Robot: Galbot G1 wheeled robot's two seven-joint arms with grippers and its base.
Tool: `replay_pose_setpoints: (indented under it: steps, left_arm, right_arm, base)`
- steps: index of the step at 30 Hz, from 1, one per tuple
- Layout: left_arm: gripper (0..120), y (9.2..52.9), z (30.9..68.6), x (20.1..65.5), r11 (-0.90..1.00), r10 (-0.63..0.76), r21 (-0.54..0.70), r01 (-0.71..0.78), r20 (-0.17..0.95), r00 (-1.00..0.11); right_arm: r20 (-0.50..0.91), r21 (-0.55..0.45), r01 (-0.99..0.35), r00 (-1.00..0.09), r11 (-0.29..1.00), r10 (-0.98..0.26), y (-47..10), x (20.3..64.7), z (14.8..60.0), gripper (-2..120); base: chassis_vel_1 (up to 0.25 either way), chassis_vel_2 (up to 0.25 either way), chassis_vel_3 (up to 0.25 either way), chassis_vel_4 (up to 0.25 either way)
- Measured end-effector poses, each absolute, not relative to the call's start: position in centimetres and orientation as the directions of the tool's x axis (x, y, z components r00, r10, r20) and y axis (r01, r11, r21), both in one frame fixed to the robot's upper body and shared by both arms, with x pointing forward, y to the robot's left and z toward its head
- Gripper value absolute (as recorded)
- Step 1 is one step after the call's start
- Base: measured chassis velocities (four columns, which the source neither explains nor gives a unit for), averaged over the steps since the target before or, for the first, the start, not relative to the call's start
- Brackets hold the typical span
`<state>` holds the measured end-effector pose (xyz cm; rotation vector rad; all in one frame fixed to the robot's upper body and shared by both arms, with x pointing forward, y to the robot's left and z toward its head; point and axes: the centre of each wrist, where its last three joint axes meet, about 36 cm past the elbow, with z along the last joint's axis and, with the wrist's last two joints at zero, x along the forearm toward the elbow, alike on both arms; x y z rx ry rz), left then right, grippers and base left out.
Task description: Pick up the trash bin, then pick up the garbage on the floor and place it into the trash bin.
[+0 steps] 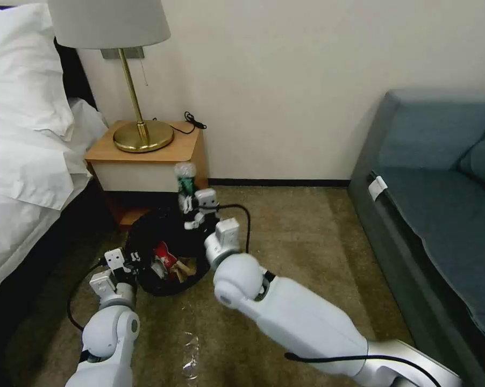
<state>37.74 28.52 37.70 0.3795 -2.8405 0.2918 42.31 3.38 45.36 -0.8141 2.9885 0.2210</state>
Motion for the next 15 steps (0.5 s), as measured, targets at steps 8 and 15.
replay_pose_setpoints:
  steps: [8, 15]
  left_arm:
    - [3, 27.6, 38.1, 37.9, 0.941, -0.221, -0.183, -0.285, 0.308, -0.926]
    - [3, 26.9, 38.2, 37.8, 0.942, -0.211, -0.187, -0.279, 0.317, -0.925]
  right_arm:
    - [-0.071, 0.098, -0.519, -0.855, 0.849, -0.514, 4.1, 42.1, 42.7, 14]
    - [-0.055, 0.084, -0.522, -0.853, 0.849, -0.519, 4.5, 41.6, 40.7, 14]
  base:
    - [0.000, 0.000, 0.000, 0.000]
    - [0.000, 0.000, 0.000, 0.000]
